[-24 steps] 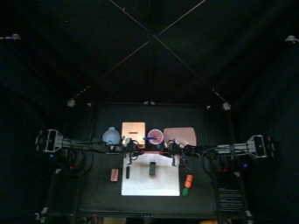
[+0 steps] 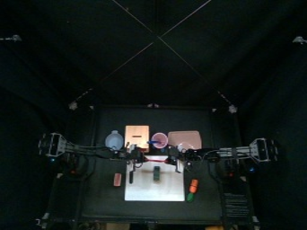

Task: Cut the sushi into 4 pieces with the knife
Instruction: Cut the sushi into 4 pieces

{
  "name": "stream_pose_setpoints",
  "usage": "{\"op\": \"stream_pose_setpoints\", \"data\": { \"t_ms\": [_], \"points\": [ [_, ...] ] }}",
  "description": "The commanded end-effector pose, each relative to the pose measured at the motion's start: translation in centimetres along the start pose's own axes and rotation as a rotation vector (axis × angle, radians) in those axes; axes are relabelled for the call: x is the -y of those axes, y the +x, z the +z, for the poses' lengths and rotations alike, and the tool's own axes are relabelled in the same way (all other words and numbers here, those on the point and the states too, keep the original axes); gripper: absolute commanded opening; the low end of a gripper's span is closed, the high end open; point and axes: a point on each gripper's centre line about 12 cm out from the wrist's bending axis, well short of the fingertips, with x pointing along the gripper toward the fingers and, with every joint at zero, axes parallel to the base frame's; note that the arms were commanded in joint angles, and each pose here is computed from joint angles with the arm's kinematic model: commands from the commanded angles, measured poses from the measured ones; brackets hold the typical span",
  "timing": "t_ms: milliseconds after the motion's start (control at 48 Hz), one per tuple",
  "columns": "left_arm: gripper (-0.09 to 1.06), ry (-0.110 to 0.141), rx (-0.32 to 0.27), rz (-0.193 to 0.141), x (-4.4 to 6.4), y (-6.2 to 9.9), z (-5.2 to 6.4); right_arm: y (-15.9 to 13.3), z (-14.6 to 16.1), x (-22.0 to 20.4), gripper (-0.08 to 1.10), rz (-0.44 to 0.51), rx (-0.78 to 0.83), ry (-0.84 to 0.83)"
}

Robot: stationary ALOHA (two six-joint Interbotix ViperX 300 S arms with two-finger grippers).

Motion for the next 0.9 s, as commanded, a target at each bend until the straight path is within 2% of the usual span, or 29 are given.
{"op": "stream_pose_setpoints", "data": {
  "t_ms": [21, 312, 625, 896],
  "points": [
    [0.36, 0.000, 0.011, -0.004, 0.2, 0.2, 0.4, 0.0, 0.8, -0.4, 0.15, 0.026, -0.028, -0.004],
    [0.36, 0.011, -0.022, -0.027, 1.1, 1.2, -0.5, 0.3, 0.3, -0.1, 0.15, 0.039, -0.090, 0.007],
    [0.35, 0.017, -0.068, -0.050, 2.1, 2.3, -1.9, 2.3, -1.4, 0.0, 0.15, 0.040, -0.171, 0.021],
    [0.35, 0.021, -0.086, -0.052, 2.2, 2.9, -2.3, 3.3, -2.3, 0.1, 0.15, 0.041, -0.213, 0.035]
  ]
}}
